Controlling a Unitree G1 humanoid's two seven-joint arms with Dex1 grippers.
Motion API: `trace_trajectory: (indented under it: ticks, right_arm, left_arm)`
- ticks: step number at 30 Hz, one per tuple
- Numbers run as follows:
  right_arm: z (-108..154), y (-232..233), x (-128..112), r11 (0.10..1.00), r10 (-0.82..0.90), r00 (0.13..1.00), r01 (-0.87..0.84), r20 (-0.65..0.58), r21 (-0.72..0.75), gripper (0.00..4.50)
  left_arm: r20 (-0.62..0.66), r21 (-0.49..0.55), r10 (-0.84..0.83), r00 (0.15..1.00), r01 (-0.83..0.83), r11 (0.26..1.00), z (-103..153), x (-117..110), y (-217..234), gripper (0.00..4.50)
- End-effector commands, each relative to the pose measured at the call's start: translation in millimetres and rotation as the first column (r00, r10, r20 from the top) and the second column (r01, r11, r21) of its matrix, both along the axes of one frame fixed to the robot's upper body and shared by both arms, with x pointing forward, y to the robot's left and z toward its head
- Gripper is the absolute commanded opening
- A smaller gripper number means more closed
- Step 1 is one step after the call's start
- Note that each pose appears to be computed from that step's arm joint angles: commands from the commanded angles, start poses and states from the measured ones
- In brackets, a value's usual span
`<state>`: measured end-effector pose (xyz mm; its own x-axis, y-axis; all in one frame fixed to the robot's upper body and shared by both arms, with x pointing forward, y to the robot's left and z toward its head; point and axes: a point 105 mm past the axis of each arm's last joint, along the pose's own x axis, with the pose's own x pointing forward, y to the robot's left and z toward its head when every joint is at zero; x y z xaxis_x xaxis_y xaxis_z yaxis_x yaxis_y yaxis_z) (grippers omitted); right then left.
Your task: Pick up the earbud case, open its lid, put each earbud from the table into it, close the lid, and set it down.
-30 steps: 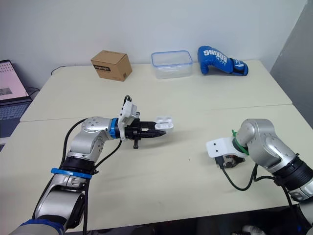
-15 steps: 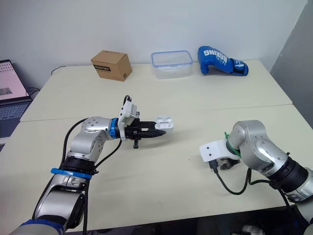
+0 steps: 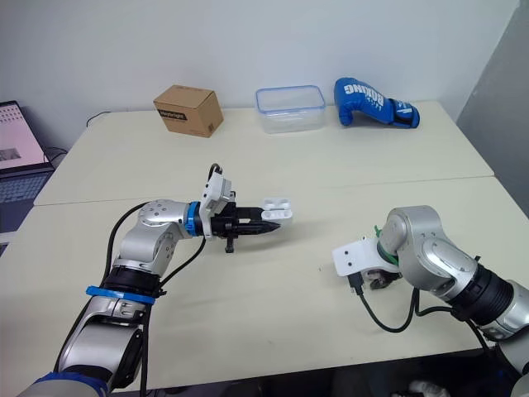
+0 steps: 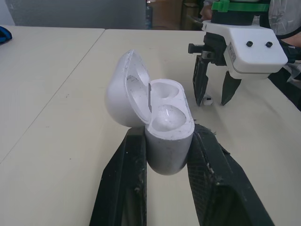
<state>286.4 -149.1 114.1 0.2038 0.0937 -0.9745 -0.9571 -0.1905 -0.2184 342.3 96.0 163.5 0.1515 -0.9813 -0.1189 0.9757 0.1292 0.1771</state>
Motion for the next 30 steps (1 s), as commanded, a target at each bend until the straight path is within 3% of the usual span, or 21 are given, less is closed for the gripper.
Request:
trace_trajectory:
  ticks: [1,10,14,15,30]
  right_arm:
    - [4.4,2.1,-7.1,1.0,0.016,0.999,-0.017,-0.045,-0.016,1.22]
    - [3.5,-0.4,-6.4,0.999,0.012,0.999,-0.013,-0.041,-0.031,1.22]
    - [2.8,-2.3,-6.4,0.999,0.017,0.999,-0.018,-0.04,-0.041,0.4]
    - [2.6,-2.9,-6.3,0.999,0.017,0.999,-0.018,-0.04,-0.043,0.36]
    - [3.2,-4.6,-6.4,0.998,0.024,0.999,-0.026,-0.037,-0.049,0.36]
  left_arm:
    - [0.052,-0.001,-0.019,0.998,0.019,1.0,9.1,-2.8,-3.7,0.79]
    - [0.053,0.002,-0.018,0.998,0.018,1.0,8.9,-2.3,-3.9,0.79]
    - [0.054,0.003,-0.016,0.998,0.016,1.0,8.8,-2.2,-3.9,0.79]
    - [0.054,0.003,-0.016,0.998,0.016,1.0,8.7,-2.3,-4.0,0.79]
    - [0.055,0.006,-0.018,0.998,0.018,1.0,8.9,-2.6,-3.9,0.79]
